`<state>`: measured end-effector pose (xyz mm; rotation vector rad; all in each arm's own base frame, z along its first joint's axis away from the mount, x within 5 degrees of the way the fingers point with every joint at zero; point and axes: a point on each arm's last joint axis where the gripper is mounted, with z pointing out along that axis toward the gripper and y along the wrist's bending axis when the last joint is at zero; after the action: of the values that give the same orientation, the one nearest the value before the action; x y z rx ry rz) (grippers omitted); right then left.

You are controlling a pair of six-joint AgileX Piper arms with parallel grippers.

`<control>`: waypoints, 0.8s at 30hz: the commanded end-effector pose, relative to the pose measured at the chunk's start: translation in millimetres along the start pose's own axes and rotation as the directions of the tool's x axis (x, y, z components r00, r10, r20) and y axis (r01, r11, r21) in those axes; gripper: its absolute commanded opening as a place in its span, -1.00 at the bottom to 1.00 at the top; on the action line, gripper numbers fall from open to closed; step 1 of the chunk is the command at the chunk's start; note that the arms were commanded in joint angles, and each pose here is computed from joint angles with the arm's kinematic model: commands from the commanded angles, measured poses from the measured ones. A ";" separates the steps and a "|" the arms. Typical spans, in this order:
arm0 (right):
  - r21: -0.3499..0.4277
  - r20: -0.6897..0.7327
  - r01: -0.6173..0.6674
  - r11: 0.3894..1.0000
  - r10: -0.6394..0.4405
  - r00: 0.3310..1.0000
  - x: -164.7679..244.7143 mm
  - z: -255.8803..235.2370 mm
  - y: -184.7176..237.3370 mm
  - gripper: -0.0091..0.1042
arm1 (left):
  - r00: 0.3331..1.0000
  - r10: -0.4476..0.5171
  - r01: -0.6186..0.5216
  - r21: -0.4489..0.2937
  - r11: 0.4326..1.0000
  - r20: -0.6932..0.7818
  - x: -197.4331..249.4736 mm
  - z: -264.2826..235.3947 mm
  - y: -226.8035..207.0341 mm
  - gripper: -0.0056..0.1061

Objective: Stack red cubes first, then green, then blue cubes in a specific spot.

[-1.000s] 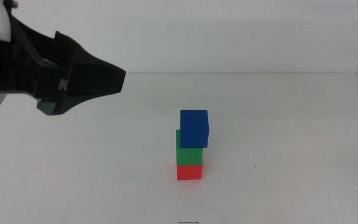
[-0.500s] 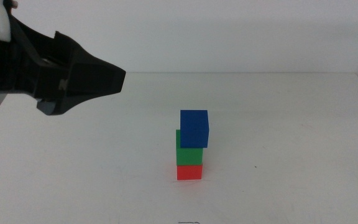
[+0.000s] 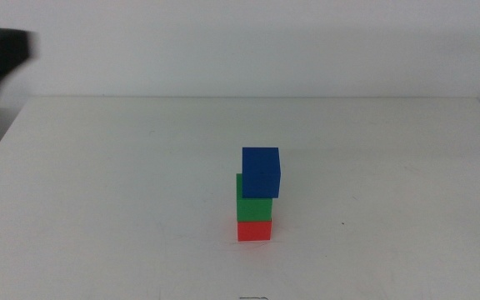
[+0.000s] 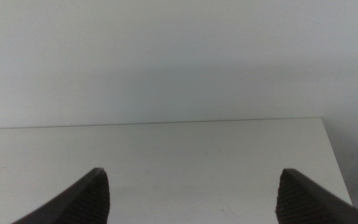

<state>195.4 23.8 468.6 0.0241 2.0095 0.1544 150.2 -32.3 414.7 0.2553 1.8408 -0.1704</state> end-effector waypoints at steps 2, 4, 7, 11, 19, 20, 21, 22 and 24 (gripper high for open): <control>0.000 0.107 0.015 1.000 -0.015 0.994 -12.4 -10.2 -0.3 0.41 | 0.984 0.035 -0.002 -0.189 0.982 0.172 0.9 -19.6 19.9 0.78; 0.000 0.107 0.015 1.000 -0.015 0.994 -12.4 -10.2 -0.3 0.41 | 0.985 0.043 0.001 -0.256 0.967 0.166 11.9 -27.8 25.9 0.78; 0.000 0.107 0.015 1.000 -0.015 0.994 -12.4 -10.2 -0.3 0.41 | 0.985 0.037 0.016 -0.307 0.952 0.166 24.0 -36.7 29.0 0.78; 0.000 0.107 0.015 1.000 -0.015 0.994 -12.4 -10.2 -0.3 0.41 | 0.987 0.071 -0.018 -0.333 0.943 0.147 34.9 -41.2 28.4 0.78; 0.000 0.107 0.015 1.000 -0.015 0.994 -12.4 -10.2 -0.3 0.41 | 0.991 0.060 -0.018 -0.329 0.944 0.118 44.0 -36.7 28.9 0.78; 0.000 0.107 0.015 1.000 -0.015 0.994 -12.4 -10.2 -0.3 0.41 | 0.991 0.060 -0.018 -0.330 0.944 0.119 43.8 -36.7 28.9 0.78; 0.000 0.105 0.016 1.000 -0.015 0.994 -10.5 -9.1 -0.6 0.41 | 0.990 0.061 -0.017 -0.329 0.944 0.124 43.8 -38.8 28.1 0.78; -0.001 0.108 0.016 1.000 -0.016 0.994 -8.9 -9.5 -0.8 0.41 | 0.990 0.062 -0.017 -0.330 0.944 0.127 43.7 -39.8 27.8 0.78; 0.000 0.140 0.023 1.000 -0.022 0.990 -0.3 -9.5 -2.3 0.41 | 0.988 0.066 -0.017 -0.331 0.943 0.139 43.2 -43.2 26.6 0.78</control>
<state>193.4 23.5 459.6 0.0219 1.9934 0.1529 107.2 7.6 369.8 0.0660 1.7890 0.1476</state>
